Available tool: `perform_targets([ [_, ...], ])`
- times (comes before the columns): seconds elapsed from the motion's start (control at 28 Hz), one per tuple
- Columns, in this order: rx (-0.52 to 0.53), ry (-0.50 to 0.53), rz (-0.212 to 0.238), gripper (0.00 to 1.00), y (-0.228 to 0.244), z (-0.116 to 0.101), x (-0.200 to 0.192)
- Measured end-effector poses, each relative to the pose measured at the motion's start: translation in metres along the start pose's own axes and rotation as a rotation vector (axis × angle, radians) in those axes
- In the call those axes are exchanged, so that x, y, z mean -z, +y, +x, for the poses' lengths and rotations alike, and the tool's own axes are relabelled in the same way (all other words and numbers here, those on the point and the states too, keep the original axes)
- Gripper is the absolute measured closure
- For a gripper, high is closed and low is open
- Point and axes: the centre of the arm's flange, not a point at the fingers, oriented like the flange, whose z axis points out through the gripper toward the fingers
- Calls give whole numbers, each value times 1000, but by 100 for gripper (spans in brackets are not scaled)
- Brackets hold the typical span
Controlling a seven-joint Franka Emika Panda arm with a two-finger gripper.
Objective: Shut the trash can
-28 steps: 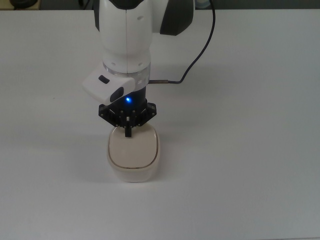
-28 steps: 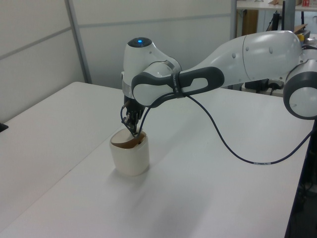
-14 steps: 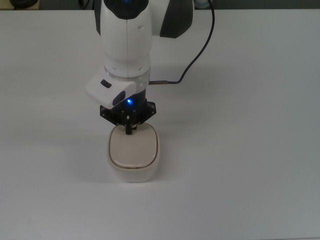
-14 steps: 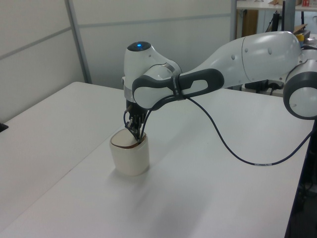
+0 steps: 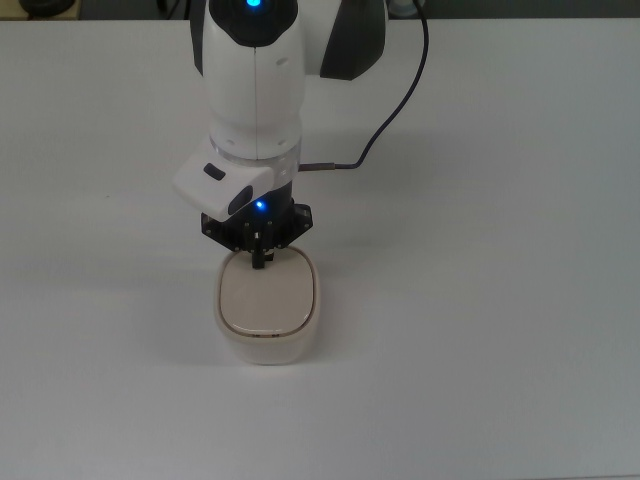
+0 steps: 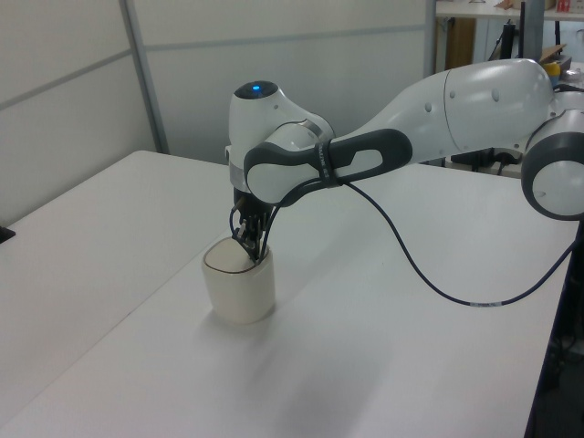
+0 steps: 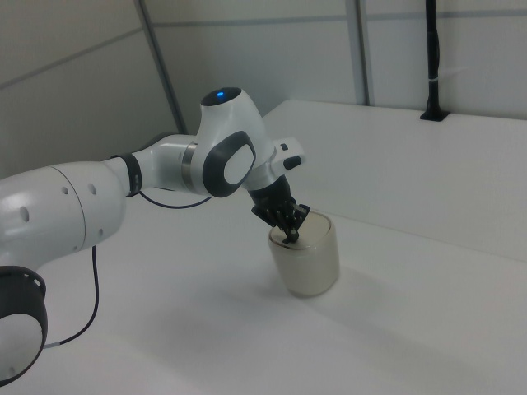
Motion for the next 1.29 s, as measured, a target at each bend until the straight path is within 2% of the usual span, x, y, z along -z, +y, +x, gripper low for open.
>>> perform_targets([
  [0.93, 8, -6, 1, 99, -1, 0, -4],
  [1.29, 0, 22, 2, 99, 0, 3, 13],
])
